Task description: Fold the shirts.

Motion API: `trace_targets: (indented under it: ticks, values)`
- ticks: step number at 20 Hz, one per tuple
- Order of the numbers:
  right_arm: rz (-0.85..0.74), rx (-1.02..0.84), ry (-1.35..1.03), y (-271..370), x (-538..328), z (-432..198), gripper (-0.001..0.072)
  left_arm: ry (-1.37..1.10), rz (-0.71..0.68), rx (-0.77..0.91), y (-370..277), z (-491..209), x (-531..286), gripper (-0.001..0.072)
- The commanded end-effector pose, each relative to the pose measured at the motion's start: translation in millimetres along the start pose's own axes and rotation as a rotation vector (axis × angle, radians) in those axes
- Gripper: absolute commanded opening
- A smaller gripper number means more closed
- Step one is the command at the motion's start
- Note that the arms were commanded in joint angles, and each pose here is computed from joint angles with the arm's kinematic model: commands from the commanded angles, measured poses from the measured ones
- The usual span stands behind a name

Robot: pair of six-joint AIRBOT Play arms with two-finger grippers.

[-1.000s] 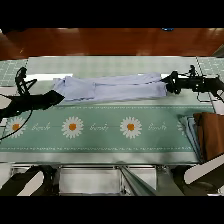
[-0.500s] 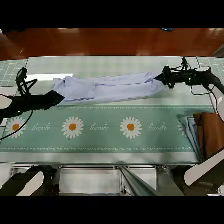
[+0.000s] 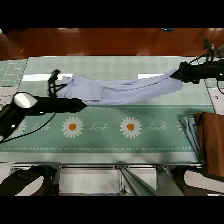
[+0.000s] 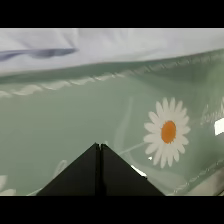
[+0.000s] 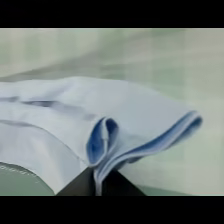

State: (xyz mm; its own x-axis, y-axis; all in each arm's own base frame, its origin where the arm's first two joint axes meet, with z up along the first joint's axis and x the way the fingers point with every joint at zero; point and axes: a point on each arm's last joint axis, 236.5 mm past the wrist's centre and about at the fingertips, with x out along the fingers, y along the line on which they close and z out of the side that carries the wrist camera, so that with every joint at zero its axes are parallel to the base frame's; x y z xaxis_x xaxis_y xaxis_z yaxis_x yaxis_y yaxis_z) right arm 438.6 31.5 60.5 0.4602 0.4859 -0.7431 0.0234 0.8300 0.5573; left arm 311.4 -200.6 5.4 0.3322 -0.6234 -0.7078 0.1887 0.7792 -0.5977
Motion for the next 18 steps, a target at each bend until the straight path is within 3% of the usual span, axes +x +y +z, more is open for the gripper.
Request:
trace_targets:
  ticks: [1,4,8,14,18]
  values:
    - [-0.026,-0.066,-0.072,29.9,-54.5,-35.4,0.0020,0.176,0.040,0.106,-39.4,-22.9,50.9,0.0016]
    - [-0.042,-0.081,-0.109,47.7,-87.9,-69.4,0.0021,0.213,0.014,0.248,-82.2,14.5,94.3,0.0017]
    - [-0.026,-0.099,-0.178,71.9,-120.4,-91.4,0.0021,0.195,-0.045,0.214,-126.4,64.4,138.9,0.0017]
    - [0.021,-0.095,-0.244,95.3,-141.2,-96.2,0.0021,0.446,-0.301,0.128,-217.4,-31.3,196.3,0.0017]
    - [0.043,-0.093,-0.245,100.0,-141.0,-95.7,0.0021,0.550,-0.348,0.141,-247.5,-96.1,215.0,0.0017]
